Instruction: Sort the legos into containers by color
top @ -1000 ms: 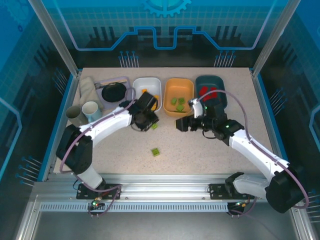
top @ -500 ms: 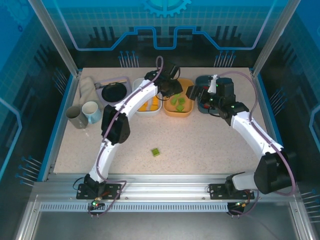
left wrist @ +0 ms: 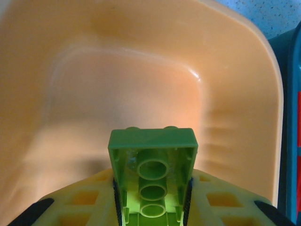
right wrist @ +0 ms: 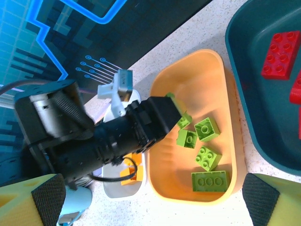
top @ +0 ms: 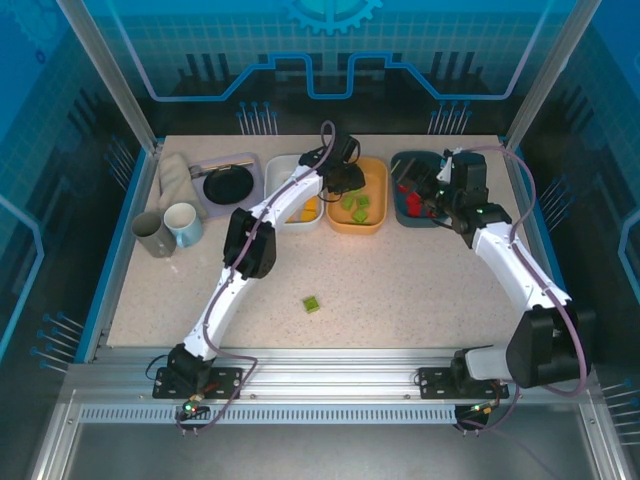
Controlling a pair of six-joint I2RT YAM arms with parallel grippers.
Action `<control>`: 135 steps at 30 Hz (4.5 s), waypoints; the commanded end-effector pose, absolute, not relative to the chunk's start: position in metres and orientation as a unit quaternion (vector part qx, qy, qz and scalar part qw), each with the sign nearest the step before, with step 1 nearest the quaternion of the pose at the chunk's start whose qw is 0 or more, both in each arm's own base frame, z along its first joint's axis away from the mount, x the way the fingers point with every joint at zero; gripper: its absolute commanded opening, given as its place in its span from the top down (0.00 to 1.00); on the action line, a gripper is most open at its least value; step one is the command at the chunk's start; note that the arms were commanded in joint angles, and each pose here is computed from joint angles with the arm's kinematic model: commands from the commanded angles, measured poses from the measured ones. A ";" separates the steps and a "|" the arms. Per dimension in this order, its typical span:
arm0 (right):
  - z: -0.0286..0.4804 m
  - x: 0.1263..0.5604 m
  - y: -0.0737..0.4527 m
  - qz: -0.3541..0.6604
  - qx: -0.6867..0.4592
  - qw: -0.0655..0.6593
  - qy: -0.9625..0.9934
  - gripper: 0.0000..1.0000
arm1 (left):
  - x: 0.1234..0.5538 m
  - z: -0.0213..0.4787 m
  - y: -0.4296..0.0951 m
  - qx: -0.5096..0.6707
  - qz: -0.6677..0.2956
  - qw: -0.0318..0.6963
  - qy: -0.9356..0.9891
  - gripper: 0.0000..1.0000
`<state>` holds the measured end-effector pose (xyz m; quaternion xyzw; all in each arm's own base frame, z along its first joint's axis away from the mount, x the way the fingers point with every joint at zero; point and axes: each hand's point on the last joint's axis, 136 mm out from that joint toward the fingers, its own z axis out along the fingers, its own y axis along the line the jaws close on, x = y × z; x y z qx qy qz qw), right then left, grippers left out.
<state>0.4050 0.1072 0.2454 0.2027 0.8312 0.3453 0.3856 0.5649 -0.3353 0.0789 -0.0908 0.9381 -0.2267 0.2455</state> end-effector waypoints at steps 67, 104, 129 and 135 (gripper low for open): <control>0.026 0.197 0.341 -0.014 -0.265 0.018 0.964 0.33 | 0.126 0.173 -0.123 -0.167 -0.337 0.170 0.911 0.09; 0.142 0.437 0.250 0.113 -0.041 0.154 0.981 0.66 | 0.258 0.234 -0.189 -0.146 -0.409 0.223 0.873 0.08; 0.063 0.538 0.242 0.210 -0.016 0.121 0.970 0.59 | 0.356 0.254 -0.196 -0.130 -0.384 0.255 0.878 0.09; 0.078 0.538 0.247 0.216 -0.023 0.132 0.967 0.42 | 0.354 0.255 -0.195 -0.130 -0.382 0.255 0.879 0.09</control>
